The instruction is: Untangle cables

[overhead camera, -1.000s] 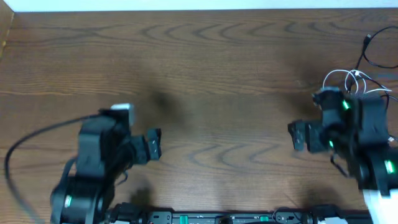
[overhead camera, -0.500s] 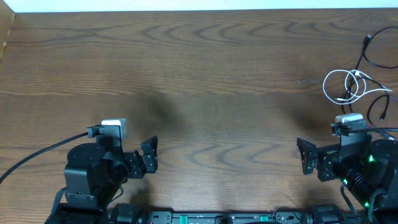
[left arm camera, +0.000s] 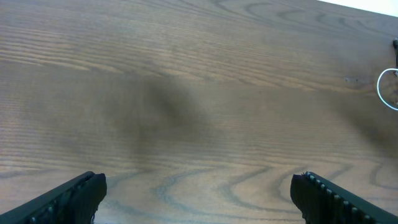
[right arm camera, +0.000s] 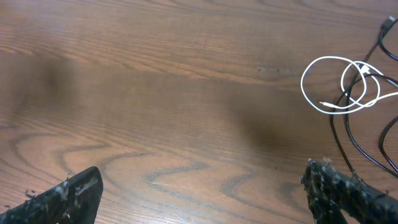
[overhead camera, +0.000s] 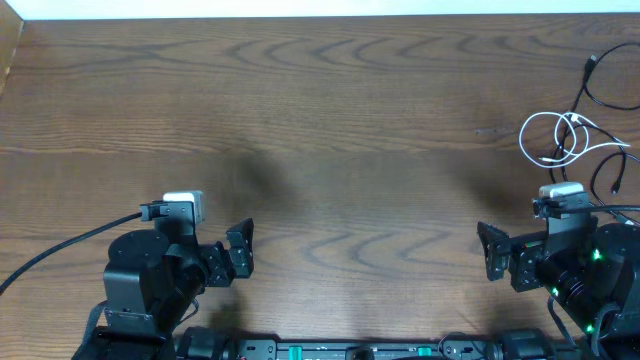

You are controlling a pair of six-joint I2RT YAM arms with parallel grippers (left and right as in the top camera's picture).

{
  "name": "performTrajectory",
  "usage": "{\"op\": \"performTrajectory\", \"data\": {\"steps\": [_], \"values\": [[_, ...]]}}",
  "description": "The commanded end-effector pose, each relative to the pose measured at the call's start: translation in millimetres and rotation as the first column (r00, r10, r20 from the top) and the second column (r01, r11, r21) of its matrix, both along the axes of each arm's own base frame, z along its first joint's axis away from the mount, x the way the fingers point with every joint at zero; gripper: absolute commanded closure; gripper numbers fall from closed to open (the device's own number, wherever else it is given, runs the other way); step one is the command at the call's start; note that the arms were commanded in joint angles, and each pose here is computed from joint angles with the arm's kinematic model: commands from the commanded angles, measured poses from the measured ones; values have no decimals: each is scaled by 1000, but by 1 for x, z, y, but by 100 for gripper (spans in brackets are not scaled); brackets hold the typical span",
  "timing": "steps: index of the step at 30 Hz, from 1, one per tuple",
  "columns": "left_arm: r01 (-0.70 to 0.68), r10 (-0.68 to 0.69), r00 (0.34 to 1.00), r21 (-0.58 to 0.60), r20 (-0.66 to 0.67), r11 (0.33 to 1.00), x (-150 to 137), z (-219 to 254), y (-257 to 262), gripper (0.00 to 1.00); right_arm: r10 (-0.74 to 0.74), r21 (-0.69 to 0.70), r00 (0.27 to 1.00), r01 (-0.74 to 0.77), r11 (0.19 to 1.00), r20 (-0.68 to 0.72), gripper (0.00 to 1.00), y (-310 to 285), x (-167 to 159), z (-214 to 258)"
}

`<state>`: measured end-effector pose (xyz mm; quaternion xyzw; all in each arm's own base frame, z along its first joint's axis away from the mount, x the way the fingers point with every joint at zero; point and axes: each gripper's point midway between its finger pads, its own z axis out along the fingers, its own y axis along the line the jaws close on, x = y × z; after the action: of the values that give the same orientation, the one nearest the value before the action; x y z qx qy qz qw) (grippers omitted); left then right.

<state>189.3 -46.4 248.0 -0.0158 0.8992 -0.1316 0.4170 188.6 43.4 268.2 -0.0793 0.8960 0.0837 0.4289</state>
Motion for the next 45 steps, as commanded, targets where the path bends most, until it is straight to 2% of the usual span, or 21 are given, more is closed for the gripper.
{"op": "performTrajectory", "data": {"steps": [1,7,15,22,29,38,45], "values": [[-4,4,1000,9,-4,1000,0,-3,2,0,-8,8,1000,8,1000,-10,1,0,0,-3],[-4,4,1000,9,-4,1000,0,-3,2,0,-33,-10,997,34,999,69,1,-5,13,11],[-4,4,1000,9,-4,1000,0,-3,2,0,19,-62,971,-5,998,237,1,-3,29,41],[-4,4,1000,9,-4,1000,0,-3,2,0,11,-38,899,6,999,438,1,-2,34,60],[-4,4,1000,9,-4,1000,0,-3,2,0,10,-16,805,0,1000,593,1,0,34,37],[-4,4,1000,9,-4,1000,0,-3,2,1,-38,69,696,-16,997,717,1,2,37,5],[-4,4,1000,9,-4,1000,0,-3,2,0,-44,75,620,-24,997,783,1,2,38,-9]]}}
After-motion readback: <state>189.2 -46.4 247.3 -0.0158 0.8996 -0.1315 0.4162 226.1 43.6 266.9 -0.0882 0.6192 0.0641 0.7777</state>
